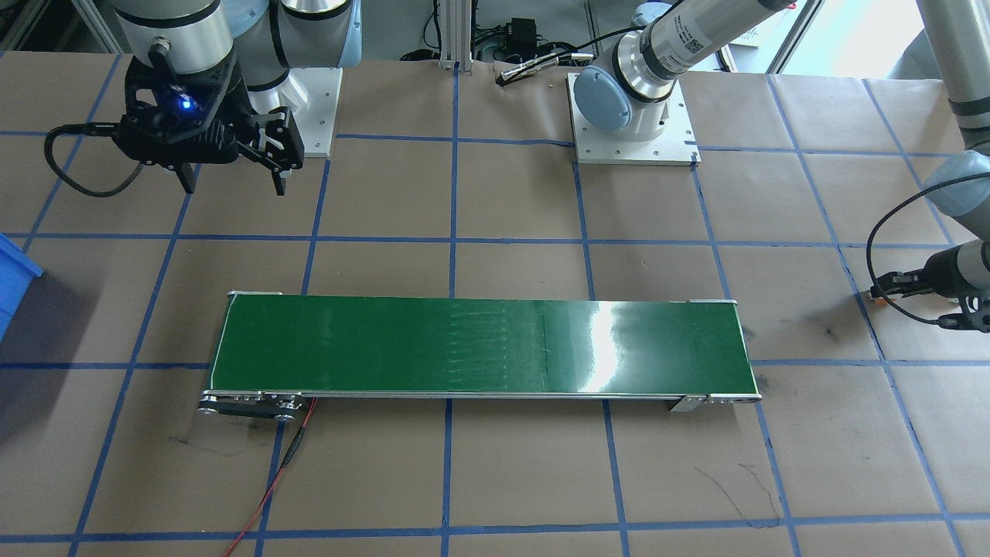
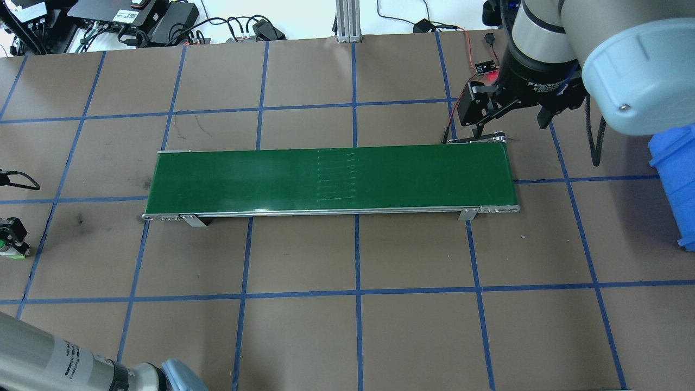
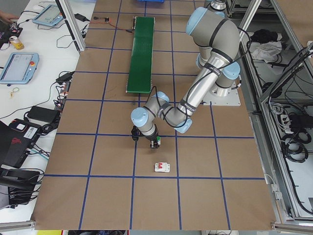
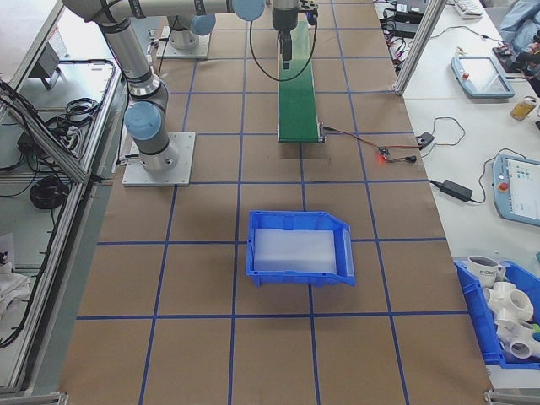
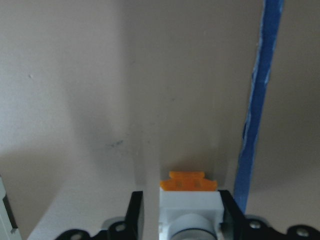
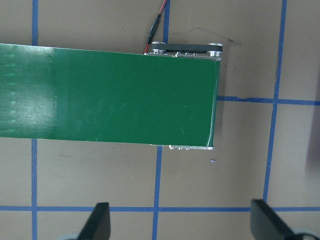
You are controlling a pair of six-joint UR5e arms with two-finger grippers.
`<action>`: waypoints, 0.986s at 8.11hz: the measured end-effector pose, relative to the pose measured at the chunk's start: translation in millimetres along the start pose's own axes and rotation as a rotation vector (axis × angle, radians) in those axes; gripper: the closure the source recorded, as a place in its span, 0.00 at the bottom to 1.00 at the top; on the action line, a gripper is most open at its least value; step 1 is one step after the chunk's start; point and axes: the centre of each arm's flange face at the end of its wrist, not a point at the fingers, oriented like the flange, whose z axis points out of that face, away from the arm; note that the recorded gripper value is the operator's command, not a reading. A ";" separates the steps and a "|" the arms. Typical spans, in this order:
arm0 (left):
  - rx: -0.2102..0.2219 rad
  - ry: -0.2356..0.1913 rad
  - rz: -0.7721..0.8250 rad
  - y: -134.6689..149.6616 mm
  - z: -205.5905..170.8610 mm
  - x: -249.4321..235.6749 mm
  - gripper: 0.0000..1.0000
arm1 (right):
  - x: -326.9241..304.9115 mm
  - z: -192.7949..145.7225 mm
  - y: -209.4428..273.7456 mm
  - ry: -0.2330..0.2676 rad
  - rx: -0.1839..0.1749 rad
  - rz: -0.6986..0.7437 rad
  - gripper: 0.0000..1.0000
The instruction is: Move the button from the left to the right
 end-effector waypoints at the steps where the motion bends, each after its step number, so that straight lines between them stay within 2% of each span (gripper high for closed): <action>1: 0.001 0.001 0.001 0.9 -2.1 0.5 1.00 | 0.0 0.2 -0.1 0.000 0.000 0.000 0.00; 3: 0.015 -0.009 0.003 7.4 -22.7 1.7 1.00 | 0.0 0.4 -0.2 0.000 -0.001 0.000 0.00; 4: 0.034 -0.006 0.006 14.7 -49.3 10.3 1.00 | 0.0 0.4 -0.2 0.000 -0.001 -0.001 0.00; 6: 0.127 0.019 0.008 30.2 -118.8 49.5 1.00 | -0.1 0.4 -0.3 0.000 -0.001 -0.001 0.00; 8: 0.190 0.000 0.041 10.7 -169.5 131.1 1.00 | 0.0 0.4 -0.2 0.000 -0.001 -0.002 0.00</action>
